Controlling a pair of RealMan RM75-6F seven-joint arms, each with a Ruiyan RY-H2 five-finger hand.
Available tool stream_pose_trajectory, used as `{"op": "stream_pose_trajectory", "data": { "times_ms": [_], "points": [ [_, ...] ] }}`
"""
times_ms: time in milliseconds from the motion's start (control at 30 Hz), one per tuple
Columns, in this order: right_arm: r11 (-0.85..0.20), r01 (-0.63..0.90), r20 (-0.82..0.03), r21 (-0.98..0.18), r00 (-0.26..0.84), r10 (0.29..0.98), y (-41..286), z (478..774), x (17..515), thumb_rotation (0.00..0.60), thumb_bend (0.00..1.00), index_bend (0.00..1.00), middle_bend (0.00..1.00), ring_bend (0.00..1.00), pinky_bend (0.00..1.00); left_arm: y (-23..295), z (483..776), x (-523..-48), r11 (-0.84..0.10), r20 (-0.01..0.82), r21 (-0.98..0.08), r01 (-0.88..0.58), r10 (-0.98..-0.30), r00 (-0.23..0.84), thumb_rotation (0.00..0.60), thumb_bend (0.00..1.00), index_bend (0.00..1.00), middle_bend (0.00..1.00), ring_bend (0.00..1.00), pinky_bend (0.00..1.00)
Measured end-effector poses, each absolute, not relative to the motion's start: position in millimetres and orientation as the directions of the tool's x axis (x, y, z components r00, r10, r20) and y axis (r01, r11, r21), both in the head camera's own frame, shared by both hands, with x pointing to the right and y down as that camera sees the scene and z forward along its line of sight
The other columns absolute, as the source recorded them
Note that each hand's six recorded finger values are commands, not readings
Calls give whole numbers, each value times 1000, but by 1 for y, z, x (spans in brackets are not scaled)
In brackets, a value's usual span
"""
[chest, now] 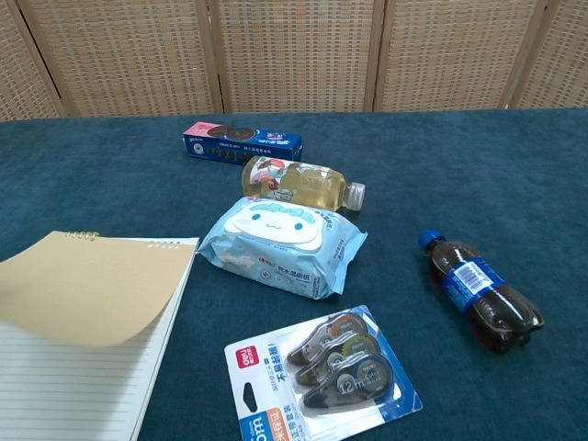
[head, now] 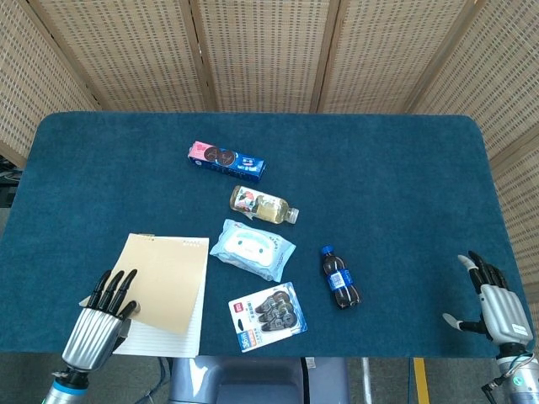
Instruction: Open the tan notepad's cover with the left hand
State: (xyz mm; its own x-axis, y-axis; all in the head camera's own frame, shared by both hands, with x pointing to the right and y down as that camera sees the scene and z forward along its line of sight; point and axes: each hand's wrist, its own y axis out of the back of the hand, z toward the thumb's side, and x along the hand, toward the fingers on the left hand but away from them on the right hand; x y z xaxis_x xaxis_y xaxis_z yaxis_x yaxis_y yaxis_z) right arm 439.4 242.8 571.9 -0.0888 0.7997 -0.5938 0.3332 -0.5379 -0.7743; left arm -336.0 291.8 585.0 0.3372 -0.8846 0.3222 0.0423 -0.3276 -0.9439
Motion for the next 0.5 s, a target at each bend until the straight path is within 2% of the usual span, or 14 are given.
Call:
{"op": "stream_pose_trajectory", "data": {
  "times_ms": [500],
  "points": [
    [-541,333,-597,-773,-91,797,243,573,440,600,156,56,0,0,0,183,596,-335,-257,269,-963,81,-935,232,600,664,784,0,0,0]
  ]
}}
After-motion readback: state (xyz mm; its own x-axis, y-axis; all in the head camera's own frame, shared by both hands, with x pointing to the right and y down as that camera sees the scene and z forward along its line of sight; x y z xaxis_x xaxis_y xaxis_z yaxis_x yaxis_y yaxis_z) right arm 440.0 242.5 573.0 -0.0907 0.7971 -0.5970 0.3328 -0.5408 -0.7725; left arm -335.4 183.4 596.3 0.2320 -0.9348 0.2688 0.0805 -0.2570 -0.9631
